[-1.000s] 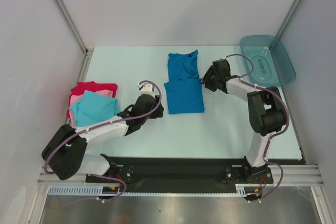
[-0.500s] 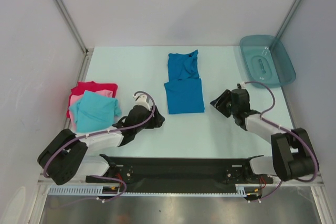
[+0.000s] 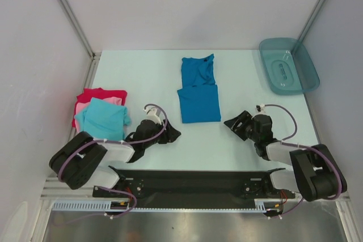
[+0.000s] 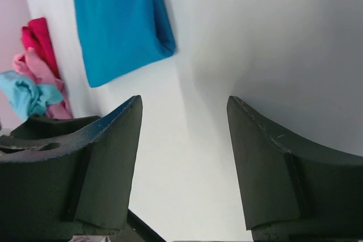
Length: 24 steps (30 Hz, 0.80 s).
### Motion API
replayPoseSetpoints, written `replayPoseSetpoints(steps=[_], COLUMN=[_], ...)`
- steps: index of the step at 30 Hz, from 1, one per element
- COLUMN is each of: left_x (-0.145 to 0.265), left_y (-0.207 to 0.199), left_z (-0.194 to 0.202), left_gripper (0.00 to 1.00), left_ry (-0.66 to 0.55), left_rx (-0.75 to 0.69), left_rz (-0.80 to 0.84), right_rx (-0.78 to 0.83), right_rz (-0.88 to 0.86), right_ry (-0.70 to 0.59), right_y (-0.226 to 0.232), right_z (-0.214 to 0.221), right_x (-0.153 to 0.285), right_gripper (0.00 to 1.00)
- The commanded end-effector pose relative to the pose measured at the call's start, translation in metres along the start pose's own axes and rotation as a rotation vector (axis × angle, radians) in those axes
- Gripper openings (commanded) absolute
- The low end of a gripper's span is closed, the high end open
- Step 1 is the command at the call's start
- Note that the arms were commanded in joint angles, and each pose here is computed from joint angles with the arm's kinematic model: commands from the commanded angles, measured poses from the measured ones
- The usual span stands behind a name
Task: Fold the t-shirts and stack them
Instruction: Fold the tshirt
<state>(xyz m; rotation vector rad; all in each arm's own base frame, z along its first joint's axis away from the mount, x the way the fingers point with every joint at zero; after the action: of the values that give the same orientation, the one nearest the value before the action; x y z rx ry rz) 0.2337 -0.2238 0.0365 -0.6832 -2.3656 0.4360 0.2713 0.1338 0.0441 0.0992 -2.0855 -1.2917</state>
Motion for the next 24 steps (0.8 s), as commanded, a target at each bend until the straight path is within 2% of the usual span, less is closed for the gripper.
replayPoseSetpoints(steps=[1, 9, 24], left_x=[-0.005, -0.028, -0.068], left_y=[-0.022, -0.016, -0.012], left_z=[-0.020, -0.022, -0.051], left_gripper=[0.61, 0.59, 0.58], left_ry=[-0.076, -0.063, -0.072], left_rx=[0.075, 0.167, 0.163], left_rz=[0.141, 0.182, 0.110], right_rx=[0.006, -0.012, 0.002], right_rz=[-0.082, -0.103, -0.124], right_ry=[0.023, 0.062, 0.072], right_y=[0.006, 0.005, 0.030], right_z=[0.008, 0.017, 0.008], right_x=[-0.006, -0.026, -0.051], right_gripper=[0.66, 0.65, 0.65])
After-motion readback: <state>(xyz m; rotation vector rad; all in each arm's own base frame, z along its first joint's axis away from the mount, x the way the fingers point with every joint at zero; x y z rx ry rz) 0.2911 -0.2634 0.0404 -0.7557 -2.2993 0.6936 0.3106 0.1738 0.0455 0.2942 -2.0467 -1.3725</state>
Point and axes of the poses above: each gripper's point midway between its finger pads, its own x axis back along the fingers, its own y axis along the line the jaws close on, z = x × y, the point moved 1 cm from there along x, back along the fingers, and after that the axes turned 11 degrees about -x, right-handed, at the moved point
